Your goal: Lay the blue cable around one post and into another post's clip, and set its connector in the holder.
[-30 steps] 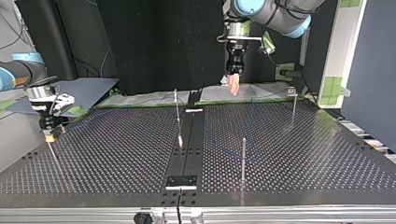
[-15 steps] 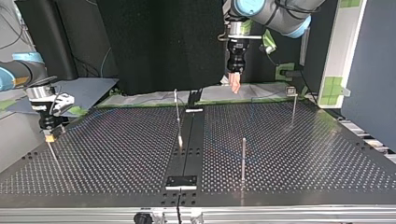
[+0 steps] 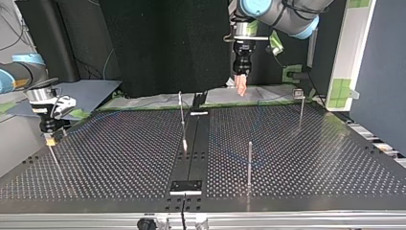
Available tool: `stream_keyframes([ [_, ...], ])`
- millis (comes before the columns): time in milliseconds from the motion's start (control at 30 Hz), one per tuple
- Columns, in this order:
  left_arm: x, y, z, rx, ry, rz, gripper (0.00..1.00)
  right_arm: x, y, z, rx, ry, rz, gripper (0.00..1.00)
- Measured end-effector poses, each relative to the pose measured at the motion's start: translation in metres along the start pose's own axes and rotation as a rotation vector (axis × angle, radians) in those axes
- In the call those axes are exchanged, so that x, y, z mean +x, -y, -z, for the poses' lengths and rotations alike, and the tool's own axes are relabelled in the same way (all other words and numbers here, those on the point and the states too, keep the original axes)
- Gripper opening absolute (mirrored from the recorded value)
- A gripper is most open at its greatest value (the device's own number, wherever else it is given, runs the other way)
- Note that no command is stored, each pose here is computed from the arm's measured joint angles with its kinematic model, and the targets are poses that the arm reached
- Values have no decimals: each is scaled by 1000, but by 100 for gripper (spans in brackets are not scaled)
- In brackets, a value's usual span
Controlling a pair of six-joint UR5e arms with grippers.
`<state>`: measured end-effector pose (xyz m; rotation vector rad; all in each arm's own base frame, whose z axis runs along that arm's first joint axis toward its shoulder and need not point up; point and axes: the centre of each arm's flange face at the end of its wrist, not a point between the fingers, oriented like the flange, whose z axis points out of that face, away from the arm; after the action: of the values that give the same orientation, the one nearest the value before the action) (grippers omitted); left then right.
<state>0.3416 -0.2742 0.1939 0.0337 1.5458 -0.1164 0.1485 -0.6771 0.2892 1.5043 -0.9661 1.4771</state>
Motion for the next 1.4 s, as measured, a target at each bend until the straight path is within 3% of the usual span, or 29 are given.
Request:
stream_keyframes([
  [500, 0, 0, 0, 3, 2, 4, 100, 0, -2, 0, -13, -1, -1, 100],
  [1400, 0, 0, -1, 1, 0, 5, 100, -1, 2, 0, -5, 8, -3, 100],
])
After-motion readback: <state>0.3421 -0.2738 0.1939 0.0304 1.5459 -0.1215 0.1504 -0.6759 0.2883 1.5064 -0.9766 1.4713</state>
